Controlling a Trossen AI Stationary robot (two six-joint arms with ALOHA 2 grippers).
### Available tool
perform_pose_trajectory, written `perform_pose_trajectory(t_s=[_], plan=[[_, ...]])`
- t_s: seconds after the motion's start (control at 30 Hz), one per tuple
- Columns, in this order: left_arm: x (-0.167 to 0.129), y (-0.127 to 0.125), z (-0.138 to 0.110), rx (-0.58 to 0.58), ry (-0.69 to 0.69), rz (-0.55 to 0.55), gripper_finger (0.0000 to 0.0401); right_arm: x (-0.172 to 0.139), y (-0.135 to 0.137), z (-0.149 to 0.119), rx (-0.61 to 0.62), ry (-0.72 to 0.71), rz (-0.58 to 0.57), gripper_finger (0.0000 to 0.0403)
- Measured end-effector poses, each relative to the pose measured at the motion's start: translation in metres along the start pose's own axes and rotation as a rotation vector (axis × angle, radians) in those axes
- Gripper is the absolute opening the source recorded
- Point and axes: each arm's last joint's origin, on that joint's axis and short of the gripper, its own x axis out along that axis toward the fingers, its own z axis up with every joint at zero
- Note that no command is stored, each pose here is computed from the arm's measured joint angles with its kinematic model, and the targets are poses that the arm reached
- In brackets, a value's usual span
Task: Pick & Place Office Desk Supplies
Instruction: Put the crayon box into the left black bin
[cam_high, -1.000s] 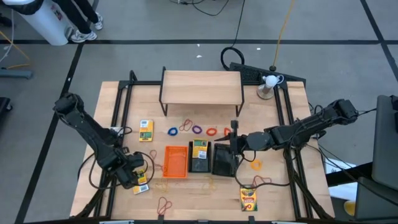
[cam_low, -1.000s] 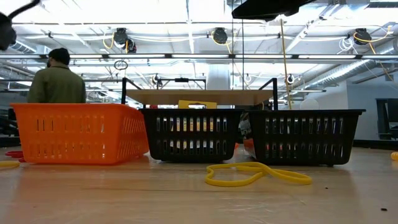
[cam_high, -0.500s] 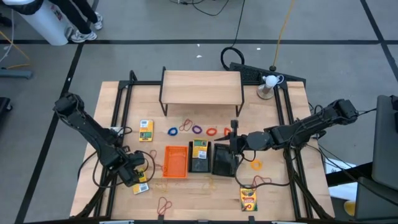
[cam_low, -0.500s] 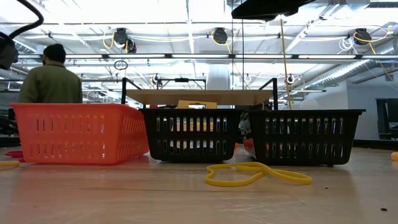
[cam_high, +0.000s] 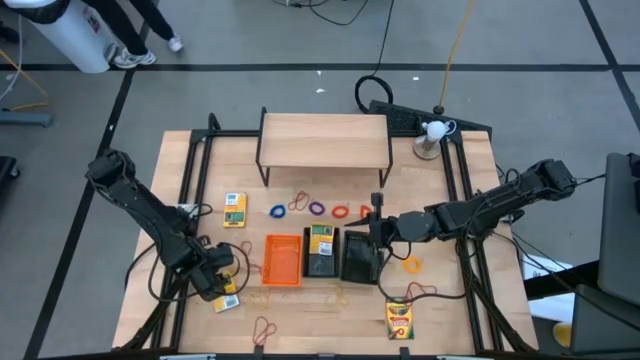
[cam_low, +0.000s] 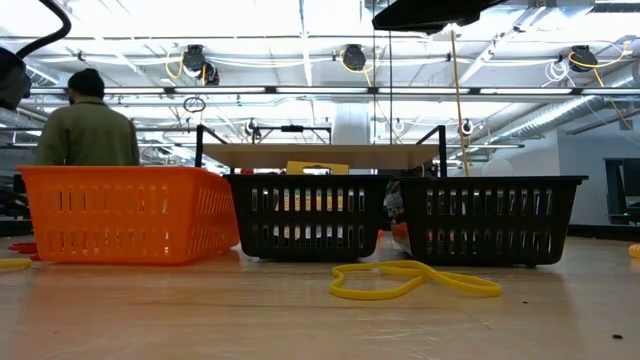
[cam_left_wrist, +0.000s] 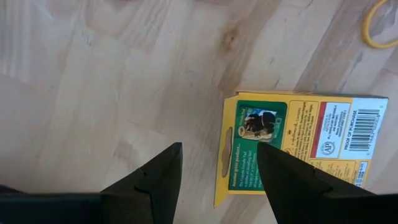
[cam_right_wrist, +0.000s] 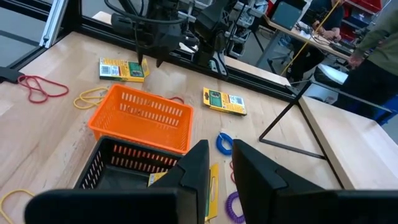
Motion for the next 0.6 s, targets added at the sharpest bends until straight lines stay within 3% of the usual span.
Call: perform_pose_trajectory(t_s=[0.17, 0.6], plan=[[-0.0001, 0.0043, -0.0014, -0.021, 0.014, 0.044, 0.0207, 0.0000, 0.0000, 0.0000, 0.000, 0.000, 0.000, 0.0059], [-0.0001, 0.0037, -0.0025, -0.039, 0.054, 0.030, 0.0207, 0.0000, 0.0000, -0.0001, 0.000, 0.001, 0.000, 0.0059]])
